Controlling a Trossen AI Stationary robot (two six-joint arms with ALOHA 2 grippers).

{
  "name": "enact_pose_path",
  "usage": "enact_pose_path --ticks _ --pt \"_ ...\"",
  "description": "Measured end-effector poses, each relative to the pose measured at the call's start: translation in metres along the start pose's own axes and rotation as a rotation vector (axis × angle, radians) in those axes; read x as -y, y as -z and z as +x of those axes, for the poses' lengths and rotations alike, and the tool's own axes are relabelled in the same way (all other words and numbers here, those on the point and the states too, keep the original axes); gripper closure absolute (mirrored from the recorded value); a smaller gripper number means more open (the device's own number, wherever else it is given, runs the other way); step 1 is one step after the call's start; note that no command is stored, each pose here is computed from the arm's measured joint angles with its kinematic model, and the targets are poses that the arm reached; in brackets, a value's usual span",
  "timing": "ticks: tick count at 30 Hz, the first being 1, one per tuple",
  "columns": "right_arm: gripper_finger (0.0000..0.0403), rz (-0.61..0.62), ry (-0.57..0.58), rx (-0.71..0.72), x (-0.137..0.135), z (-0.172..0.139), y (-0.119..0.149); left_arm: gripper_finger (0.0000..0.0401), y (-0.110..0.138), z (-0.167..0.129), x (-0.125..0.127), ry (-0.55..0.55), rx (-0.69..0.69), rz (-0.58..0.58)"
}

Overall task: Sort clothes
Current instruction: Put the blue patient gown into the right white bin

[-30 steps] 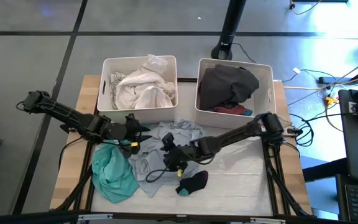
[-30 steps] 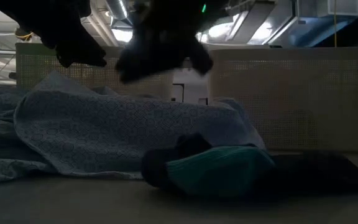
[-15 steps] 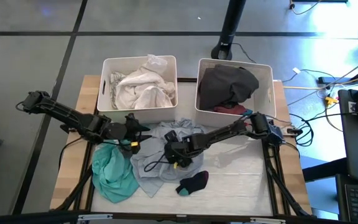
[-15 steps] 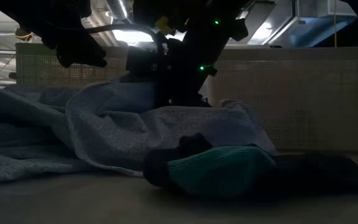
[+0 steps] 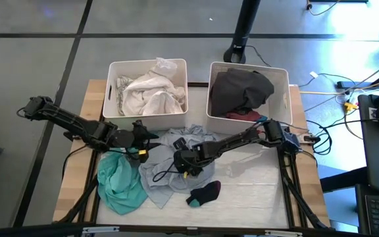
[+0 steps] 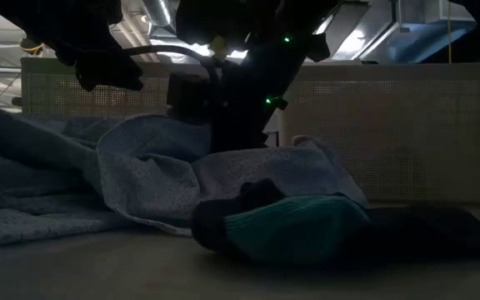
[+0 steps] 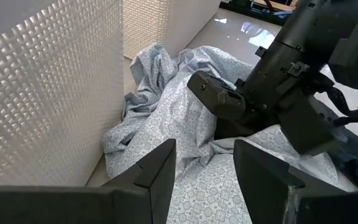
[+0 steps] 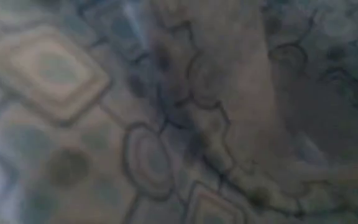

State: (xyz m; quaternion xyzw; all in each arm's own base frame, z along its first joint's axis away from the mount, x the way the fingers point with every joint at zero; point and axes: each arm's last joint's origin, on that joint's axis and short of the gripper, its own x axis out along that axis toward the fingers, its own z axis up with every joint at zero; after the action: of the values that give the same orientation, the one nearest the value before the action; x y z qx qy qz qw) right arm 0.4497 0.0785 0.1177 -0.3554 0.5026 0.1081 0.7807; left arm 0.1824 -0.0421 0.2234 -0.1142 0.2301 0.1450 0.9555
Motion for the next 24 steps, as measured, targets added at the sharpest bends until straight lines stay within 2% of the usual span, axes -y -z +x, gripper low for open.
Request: enact_pose_path --ticks 4,8,11,17,24 --pt "0.0377 -0.051 0.038 -0.034 -0.005 -0.003 -0.002 0.0248 0.0 0.0 0.0 0.0 0.0 0.001" --pt "0.0394 -0.157 0.099 -0.071 -0.018 -0.02 -0.01 0.0248 0.0 0.0 0.0 0.0 0.0 0.014" --pt "0.0391 -0.209 0.188 -0.12 -0.028 -0.033 -0.016 0.0248 0.0 0.0 0.0 0.0 0.0 0.014" --pt "0.0397 -0.269 0.425 -0.182 -0.034 -0.076 -0.03 0.0248 0.0 0.0 0.0 0.0 0.0 0.014" --pt "0.0396 -0.251 0.563 -0.162 -0.028 -0.127 -0.035 0.0248 0.0 0.0 0.0 0.0 0.0 0.014"
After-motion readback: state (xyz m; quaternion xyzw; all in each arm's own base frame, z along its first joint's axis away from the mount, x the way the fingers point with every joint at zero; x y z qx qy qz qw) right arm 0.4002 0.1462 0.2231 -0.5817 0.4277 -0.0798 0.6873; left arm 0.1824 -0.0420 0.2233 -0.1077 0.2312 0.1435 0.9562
